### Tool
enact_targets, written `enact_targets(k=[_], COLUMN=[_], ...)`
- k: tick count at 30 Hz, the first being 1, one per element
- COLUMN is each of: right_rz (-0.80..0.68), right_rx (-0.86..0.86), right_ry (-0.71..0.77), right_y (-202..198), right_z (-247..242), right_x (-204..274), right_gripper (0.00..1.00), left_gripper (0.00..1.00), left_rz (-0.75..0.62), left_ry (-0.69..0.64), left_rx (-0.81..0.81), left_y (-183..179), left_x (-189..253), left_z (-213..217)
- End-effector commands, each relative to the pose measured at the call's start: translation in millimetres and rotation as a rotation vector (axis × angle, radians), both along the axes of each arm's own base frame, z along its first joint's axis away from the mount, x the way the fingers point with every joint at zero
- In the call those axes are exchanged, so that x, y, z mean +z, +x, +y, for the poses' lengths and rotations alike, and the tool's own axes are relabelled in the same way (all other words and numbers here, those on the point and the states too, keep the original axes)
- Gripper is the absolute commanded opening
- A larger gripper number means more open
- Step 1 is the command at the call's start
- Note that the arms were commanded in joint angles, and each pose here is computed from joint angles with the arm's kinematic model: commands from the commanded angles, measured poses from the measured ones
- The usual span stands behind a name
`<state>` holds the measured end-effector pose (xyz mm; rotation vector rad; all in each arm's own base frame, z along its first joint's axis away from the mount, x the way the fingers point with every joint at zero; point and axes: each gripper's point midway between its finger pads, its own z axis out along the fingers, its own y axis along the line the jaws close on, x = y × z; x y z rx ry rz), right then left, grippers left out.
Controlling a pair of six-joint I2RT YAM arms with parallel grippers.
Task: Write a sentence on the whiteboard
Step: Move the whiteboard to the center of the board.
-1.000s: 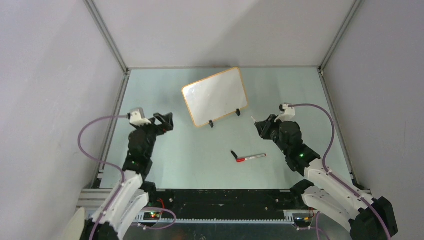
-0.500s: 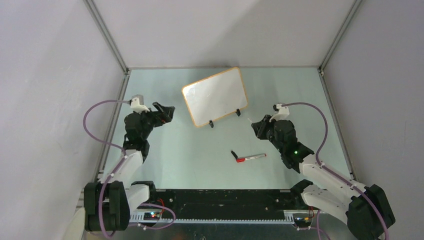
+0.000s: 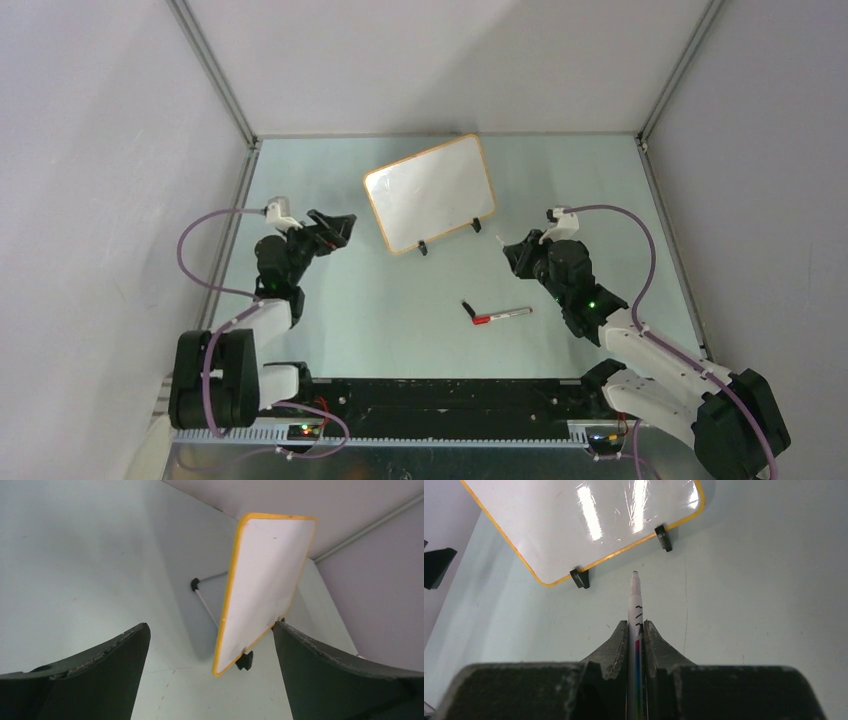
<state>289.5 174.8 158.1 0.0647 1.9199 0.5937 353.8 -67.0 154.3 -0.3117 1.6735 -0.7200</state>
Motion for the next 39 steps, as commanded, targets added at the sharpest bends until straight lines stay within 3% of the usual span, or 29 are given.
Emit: enact_targets(k=[1, 6, 14, 25, 31, 38, 39], right_rz=[-0.041, -0.038, -0.048, -0.027, -0.005, 0.004, 0.006], right_rx=[0.026, 0.049, 0.105, 0.105, 0.126, 0.136, 0.138], right_ry=[0.009, 0.016, 0.042, 0.068, 0.084, 0.095, 0.096], right_y=[-0.2, -1.5, -5.8, -2.4, -1.9, -1.7, -1.7], right_z=[5.1, 9.2, 16.6, 13.1, 16.3, 18.1, 18.4], right_x=[6.9, 6.3, 12.3, 10.3, 6.0, 4.5, 4.2], right_gripper=[0.00, 0.00, 0.00, 0.00, 0.00, 0.00, 0.00], left_gripper=[0.99, 0.99, 0.82, 0.77, 0.65, 0.60, 0.54], left_rz=[-0.173, -0.177, -0.224, -0.171, -0.149, -0.127, -0.130], left_ry=[-0.023, -0.028, -0.095, -0.141, -0.148, -0.159, -0.161], left_rx=[-0.152, -0.189, -0.322, -0.356, -0.407, -0.451, -0.462], left_y=[11.3, 30.9, 51.6, 82.6, 89.6, 100.0, 101.3], left_x=[48.6, 48.1, 51.5, 37.7, 33.9, 27.8, 29.4], left_z=[-22.7, -27.1, -46.2, -50.9, -61.0, -70.8, -72.0])
